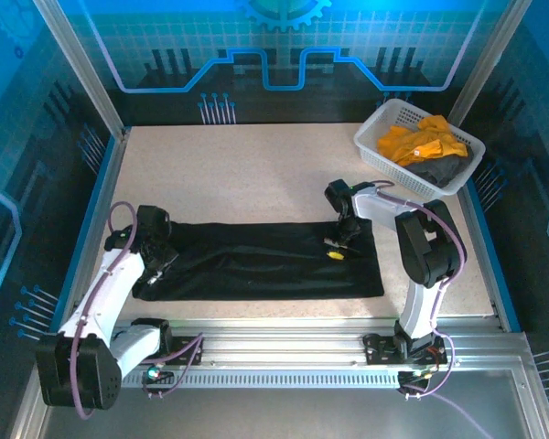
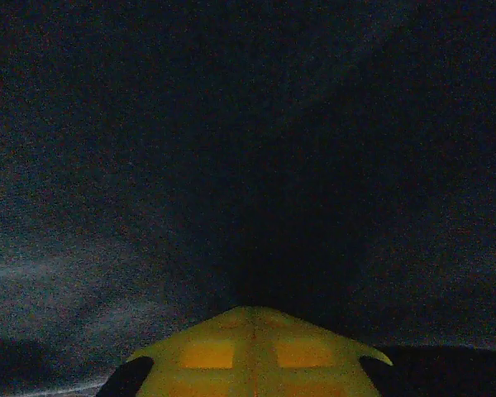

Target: Fold and stack the t-shirts

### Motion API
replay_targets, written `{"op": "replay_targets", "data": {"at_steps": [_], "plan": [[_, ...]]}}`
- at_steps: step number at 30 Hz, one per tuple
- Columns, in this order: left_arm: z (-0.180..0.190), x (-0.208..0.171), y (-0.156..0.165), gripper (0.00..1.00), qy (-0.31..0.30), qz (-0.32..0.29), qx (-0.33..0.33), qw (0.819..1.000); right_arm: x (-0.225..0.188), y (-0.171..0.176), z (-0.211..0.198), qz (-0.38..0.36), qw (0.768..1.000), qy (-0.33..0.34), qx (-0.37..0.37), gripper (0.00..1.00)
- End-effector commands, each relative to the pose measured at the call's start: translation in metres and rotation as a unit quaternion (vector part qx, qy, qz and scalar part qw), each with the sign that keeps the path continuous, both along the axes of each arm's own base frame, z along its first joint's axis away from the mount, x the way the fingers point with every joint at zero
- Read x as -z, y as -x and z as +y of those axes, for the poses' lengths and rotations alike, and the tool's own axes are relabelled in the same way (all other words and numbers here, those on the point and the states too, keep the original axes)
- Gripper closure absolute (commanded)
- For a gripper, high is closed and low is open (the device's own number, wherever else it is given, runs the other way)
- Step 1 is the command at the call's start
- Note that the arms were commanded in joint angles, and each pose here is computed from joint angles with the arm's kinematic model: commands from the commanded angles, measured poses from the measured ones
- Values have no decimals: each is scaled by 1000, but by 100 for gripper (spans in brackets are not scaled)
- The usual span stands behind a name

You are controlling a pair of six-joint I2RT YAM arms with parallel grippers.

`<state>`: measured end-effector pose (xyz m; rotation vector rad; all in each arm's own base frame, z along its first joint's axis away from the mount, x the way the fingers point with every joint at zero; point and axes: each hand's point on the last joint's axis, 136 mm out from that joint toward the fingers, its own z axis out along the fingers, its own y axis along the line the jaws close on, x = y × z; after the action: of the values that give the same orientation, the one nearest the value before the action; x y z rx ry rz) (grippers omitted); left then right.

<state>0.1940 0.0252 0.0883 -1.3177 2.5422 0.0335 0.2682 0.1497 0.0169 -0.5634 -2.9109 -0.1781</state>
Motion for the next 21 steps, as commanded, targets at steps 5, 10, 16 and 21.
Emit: {"op": "replay_targets", "data": {"at_steps": [5, 10, 16, 21], "plan": [[-18, -11, 39, 100, 12, 64, 5, 998, 9, 2, -5, 6, 1000, 14, -12, 93], [-10, -11, 56, 100, -28, 84, 4, 996, 5, -1, -6, -1, 1000, 18, -11, 93], [-12, -1, 38, 91, -25, 83, -17, 996, -4, -5, -6, -16, 1000, 20, -13, 93], [-9, -8, 22, 50, -42, 73, -9, 996, -22, -13, -6, -49, 998, 22, -21, 93]]}}
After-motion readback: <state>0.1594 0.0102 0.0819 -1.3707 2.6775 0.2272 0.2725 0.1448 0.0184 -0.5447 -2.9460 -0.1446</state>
